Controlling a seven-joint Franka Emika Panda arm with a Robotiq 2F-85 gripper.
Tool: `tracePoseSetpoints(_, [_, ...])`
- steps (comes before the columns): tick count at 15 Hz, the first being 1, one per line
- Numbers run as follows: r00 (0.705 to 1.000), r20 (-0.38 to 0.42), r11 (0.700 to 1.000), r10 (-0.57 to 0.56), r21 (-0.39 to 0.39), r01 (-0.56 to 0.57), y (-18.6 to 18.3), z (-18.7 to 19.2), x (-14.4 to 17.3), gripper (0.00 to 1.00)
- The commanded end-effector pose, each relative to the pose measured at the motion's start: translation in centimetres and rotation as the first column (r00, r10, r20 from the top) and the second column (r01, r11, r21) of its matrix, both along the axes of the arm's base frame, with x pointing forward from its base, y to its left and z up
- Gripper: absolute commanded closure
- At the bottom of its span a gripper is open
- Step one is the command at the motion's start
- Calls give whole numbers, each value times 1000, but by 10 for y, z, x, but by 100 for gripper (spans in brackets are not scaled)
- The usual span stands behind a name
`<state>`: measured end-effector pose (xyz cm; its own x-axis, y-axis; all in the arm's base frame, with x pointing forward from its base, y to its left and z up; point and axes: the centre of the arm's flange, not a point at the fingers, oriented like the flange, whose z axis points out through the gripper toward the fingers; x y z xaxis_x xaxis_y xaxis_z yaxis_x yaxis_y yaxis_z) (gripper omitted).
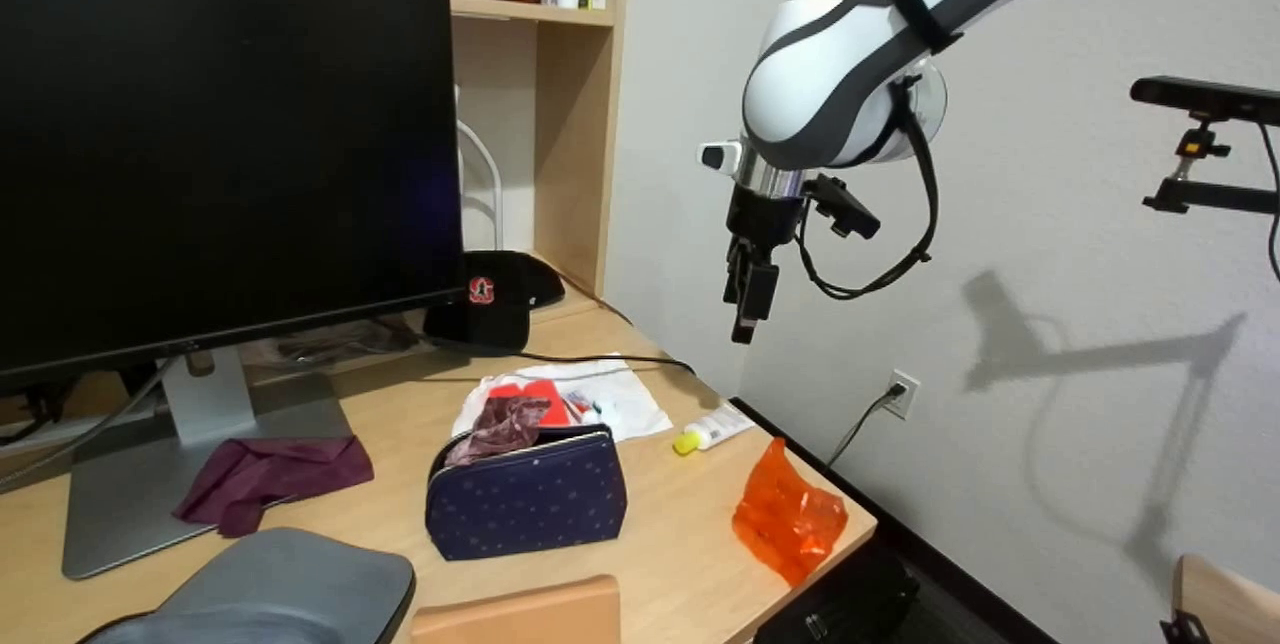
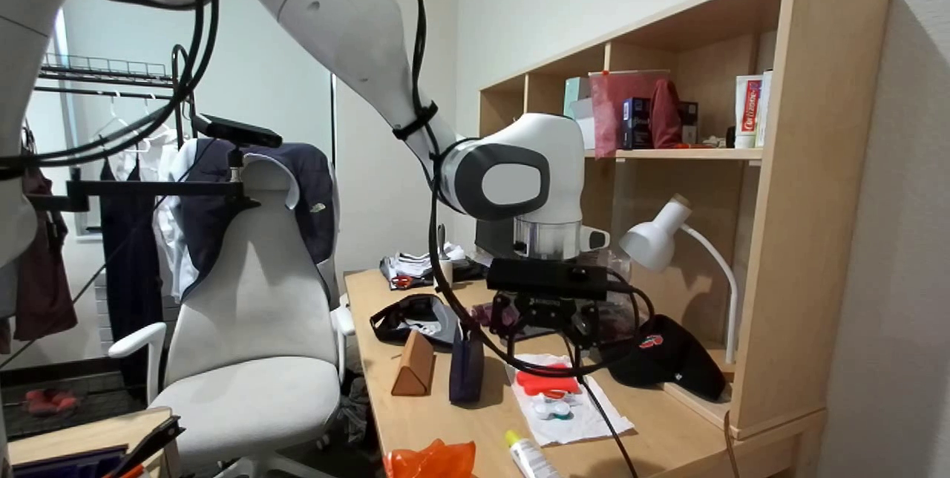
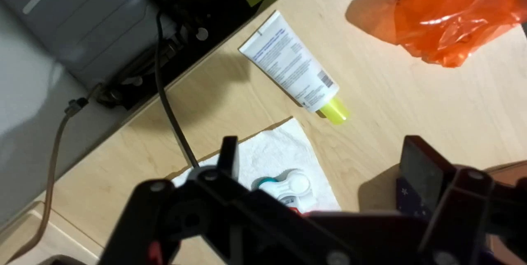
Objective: Move the bottle to the right edge of the desk
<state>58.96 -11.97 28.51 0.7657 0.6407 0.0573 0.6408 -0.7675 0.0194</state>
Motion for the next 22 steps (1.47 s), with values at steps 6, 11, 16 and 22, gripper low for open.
tracePoseSetpoints(6, [909, -53, 893, -414, 171, 417, 31, -8, -18, 0])
tracePoseSetpoints(11, [774, -95, 748, -626, 207, 631, 56, -12, -30, 0])
tracePoseSetpoints(16, [796, -100, 775, -597, 188, 604, 51, -20, -16, 0])
tracePoseSetpoints(22, [770, -103, 775, -630, -17, 631, 53, -21, -4, 0])
